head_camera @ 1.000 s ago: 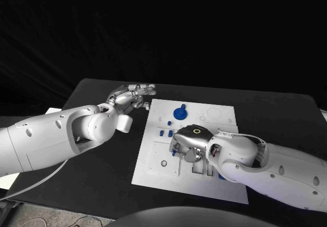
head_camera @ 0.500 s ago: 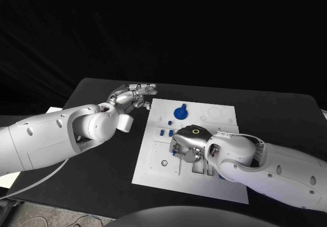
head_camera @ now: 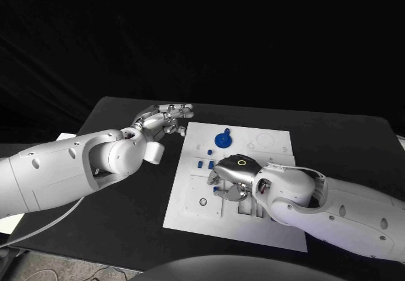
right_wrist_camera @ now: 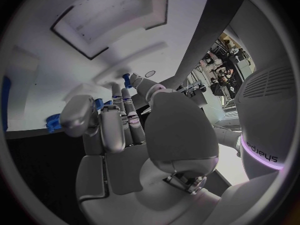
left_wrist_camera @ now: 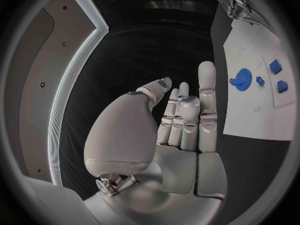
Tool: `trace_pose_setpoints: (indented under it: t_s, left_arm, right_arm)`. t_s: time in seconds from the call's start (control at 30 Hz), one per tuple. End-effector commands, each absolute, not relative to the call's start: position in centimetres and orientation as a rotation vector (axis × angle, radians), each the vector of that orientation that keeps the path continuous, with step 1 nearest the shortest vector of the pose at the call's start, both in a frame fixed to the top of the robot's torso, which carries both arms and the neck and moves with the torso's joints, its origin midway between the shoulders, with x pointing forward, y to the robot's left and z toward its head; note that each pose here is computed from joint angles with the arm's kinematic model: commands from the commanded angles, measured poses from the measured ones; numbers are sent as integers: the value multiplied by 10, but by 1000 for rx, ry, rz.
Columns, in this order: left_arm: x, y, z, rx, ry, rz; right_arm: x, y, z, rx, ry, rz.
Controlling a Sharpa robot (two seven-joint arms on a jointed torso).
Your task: Assemble the parts on the task board
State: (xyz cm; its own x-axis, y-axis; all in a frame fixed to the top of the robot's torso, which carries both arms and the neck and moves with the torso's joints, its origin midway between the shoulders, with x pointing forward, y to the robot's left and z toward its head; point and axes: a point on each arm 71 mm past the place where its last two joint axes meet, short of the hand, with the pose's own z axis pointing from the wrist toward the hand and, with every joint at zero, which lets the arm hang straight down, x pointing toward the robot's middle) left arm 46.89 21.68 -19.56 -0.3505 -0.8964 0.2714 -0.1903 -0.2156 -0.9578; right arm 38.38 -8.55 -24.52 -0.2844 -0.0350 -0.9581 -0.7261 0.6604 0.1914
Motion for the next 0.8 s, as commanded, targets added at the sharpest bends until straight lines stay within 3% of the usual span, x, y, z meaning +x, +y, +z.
trace_pose_setpoints:
  t_s: [0.03, 0.23, 0.43, 0.67, 0.8]
  left_arm:
    - [468, 215, -195, -1304, 1487, -1643]
    - [468, 215, -195, -1304, 1489, -1644]
    - [468, 216, -195, -1305, 1489, -1642]
    - [468, 218, -195, -1306, 1489, -1641]
    - [468, 218, -195, -1306, 1490, -1641]
  right_arm:
    - [386, -88, -242, -572, 1690, 741]
    - [380, -91, -235, -549, 1647, 774]
    - [379, -112, -217, -493, 1648, 783]
    - [397, -160, -187, -416, 1690, 673]
    - [406, -181, -180, -426, 1693, 577]
